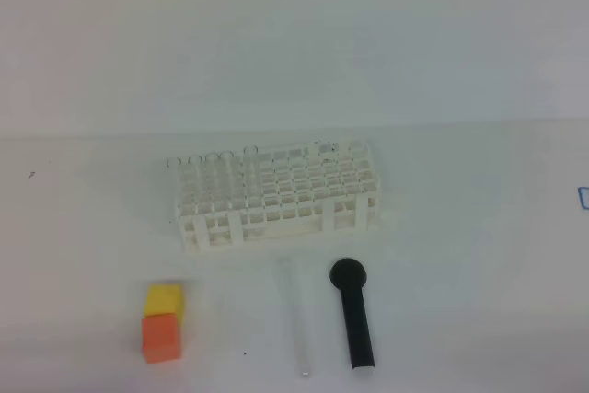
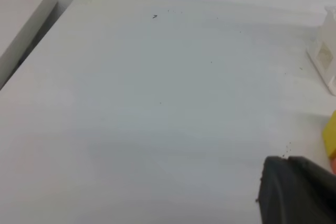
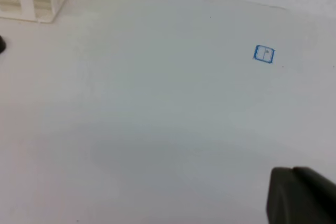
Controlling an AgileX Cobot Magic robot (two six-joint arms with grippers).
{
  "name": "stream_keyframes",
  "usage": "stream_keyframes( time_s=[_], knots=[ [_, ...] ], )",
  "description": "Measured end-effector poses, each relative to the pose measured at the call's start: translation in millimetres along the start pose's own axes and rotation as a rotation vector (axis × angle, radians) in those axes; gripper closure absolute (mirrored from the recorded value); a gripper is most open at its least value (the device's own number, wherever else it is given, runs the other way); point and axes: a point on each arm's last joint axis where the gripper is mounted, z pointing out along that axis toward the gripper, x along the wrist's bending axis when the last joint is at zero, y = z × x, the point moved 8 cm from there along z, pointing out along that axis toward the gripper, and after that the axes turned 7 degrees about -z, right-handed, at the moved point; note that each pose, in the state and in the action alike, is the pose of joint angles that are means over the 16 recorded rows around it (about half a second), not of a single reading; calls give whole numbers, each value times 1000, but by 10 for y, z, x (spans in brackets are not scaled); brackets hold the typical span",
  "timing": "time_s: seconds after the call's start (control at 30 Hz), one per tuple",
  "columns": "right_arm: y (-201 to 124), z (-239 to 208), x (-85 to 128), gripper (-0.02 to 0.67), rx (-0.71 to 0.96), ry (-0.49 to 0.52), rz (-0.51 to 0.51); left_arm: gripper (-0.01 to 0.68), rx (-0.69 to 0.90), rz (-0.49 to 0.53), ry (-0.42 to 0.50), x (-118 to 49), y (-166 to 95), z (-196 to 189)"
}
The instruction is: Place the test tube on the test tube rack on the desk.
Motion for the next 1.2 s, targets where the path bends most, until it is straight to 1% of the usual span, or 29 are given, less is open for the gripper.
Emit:
stream_keyframes(
  time_s=[0.73, 0.9, 1.03, 1.2],
  knots=[
    [0, 0, 0, 650, 0, 0, 0, 673, -7, 1, -2, -4, 26, -5],
    [0, 0, 0, 650, 0, 0, 0, 673, -22, 1, -3, -7, 71, -13],
    [0, 0, 0, 650, 0, 0, 0, 673, -65, -33, -14, -26, 154, -21],
    [0, 0, 0, 650, 0, 0, 0, 673, -173, -134, -50, -69, 354, -51]
  ],
)
